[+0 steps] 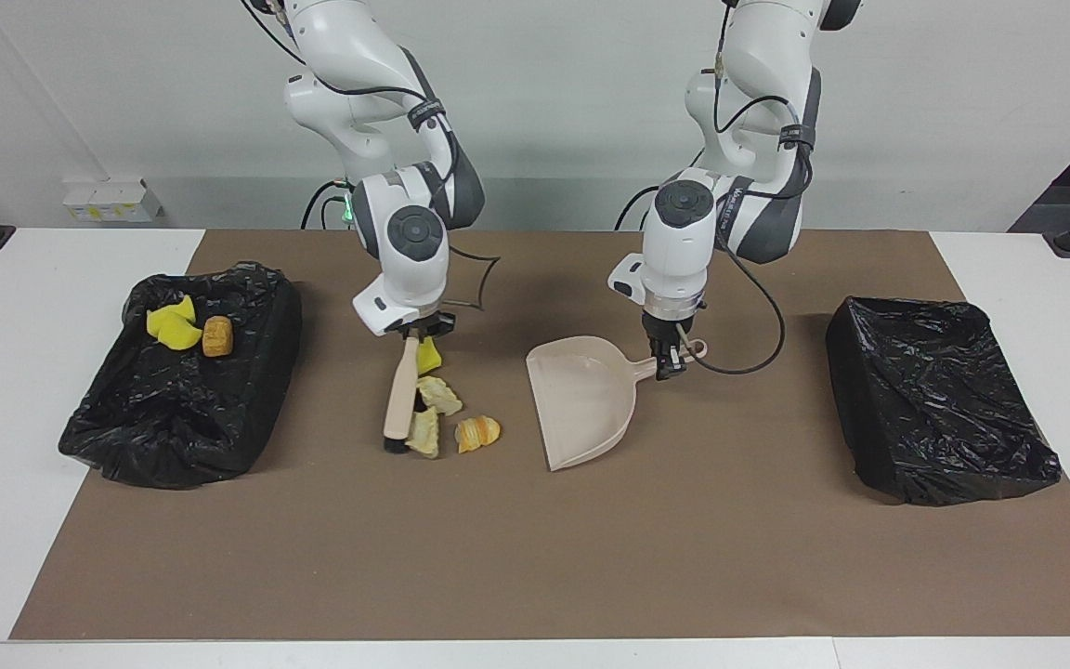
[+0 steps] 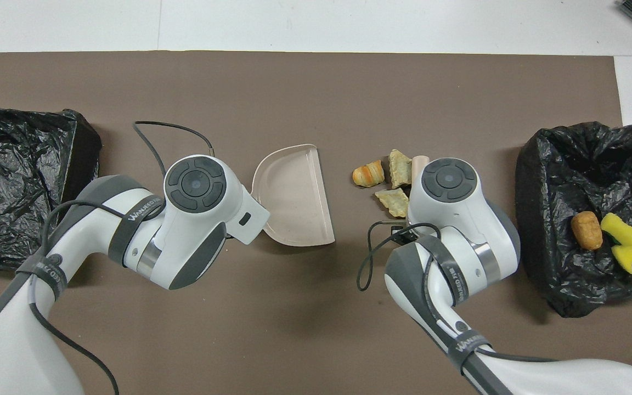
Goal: Sweep and dump trash in bin
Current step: 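Sweep the stones and bread into the dustpan with the right gripper's brush, then hold the loaded dustpan with the left gripper while the right gripper lifts the brush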
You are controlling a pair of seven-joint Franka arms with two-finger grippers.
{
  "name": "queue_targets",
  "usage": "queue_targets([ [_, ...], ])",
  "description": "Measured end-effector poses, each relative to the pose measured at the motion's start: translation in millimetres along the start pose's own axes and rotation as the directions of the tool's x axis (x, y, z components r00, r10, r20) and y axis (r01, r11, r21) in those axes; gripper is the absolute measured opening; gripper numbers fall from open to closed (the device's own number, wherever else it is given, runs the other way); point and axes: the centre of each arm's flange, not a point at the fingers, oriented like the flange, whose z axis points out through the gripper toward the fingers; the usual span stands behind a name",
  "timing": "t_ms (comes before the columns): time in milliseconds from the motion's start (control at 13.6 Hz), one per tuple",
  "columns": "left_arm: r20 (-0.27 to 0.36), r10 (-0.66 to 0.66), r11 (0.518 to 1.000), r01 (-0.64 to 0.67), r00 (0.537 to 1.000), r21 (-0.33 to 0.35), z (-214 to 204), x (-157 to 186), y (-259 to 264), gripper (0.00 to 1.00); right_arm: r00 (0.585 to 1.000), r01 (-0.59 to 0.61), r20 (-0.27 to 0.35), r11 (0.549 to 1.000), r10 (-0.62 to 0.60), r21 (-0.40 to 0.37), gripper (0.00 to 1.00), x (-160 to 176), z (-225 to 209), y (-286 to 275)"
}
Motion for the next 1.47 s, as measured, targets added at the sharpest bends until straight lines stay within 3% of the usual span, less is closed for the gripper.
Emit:
queue_targets([
  [442, 0.000, 0.001, 1.000, -0.001, 1.000, 0.000, 4, -2, 4, 0.31, 0.992, 0.122, 0.022, 0.981, -0.126, 0.150, 0.26, -24, -22, -99],
  [737, -0.002, 0.001, 1.000, -0.001, 1.000, 0.003, 5, -3, 4, 0.31, 0.955, 0.269, 0.037, 0.912, -0.294, 0.309, 0.26, -39, -31, -125],
  [1032, -0.006, 0.018, 1.000, -0.018, 1.000, 0.008, 6, -4, 5, 0.31, 0.948, 0.284, 0.040, 0.900, -0.314, 0.332, 0.26, -32, -61, -117],
  [1253, 0.000, 0.039, 0.999, -0.039, 0.999, 0.000, 10, -5, 11, 0.31, 0.959, 0.245, 0.051, 0.908, -0.278, 0.340, 0.26, -21, -97, -76],
  [1474, -0.002, 0.049, 0.999, -0.049, 0.999, 0.004, 13, -7, 23, 0.31, 0.969, 0.201, 0.081, 0.935, -0.234, 0.294, 0.26, -11, -108, -26],
])
